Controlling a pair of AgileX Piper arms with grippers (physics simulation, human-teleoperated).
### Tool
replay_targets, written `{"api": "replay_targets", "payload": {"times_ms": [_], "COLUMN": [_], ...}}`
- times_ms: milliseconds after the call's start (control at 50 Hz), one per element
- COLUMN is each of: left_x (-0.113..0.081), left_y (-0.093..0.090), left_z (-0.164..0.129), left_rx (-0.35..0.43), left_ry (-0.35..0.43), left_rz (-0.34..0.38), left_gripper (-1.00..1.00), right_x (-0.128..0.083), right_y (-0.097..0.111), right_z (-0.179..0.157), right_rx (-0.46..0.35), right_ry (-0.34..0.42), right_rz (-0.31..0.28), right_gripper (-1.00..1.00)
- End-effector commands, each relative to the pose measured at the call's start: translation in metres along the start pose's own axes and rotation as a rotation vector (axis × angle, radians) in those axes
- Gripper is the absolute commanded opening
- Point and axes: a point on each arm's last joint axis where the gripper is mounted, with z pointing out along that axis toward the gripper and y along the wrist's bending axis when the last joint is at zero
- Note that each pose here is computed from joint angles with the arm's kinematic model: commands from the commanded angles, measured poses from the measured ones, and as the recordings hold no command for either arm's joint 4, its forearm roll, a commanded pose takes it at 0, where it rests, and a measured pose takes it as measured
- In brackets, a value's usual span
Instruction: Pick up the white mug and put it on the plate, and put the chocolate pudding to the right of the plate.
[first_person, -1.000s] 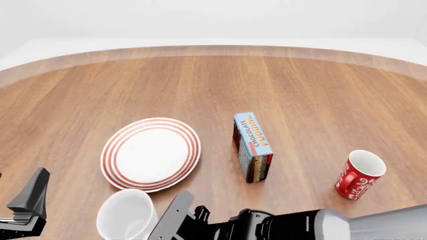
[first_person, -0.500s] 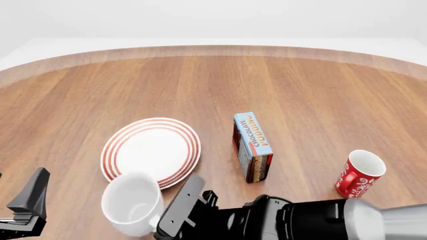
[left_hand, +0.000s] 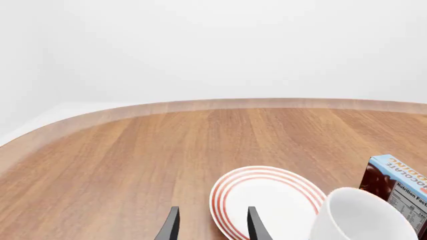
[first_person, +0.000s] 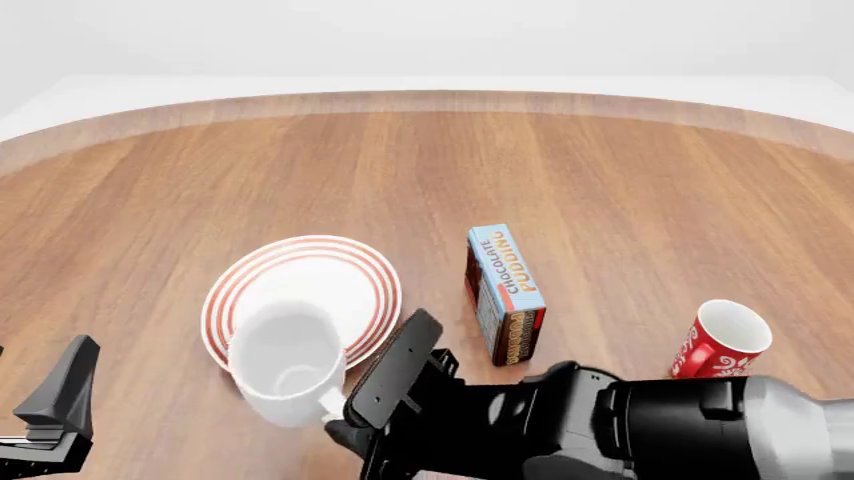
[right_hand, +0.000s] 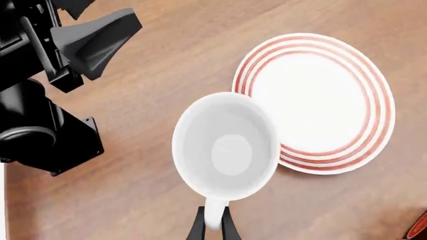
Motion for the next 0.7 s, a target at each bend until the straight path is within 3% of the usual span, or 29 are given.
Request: {"api": "replay_targets", "payload": {"times_ms": [20, 700], "left_x": [0.000, 0.000], "left_y": [0.000, 0.000], "left_z": [0.000, 0.000], "left_rx": [0.000, 0.000], "left_ry": [0.000, 0.000], "left_rz": [0.000, 0.000], "left_gripper": [1.00, 1.00], "right_x": [-0.007, -0.035], "right_y": [-0.010, -0.028], "right_z": [-0.011, -0.019], "right_rx": [0.026, 0.074], "right_ry": [-0.039, -0.107], "right_rz": [0.017, 0.031], "right_gripper": [-1.00, -1.00]}}
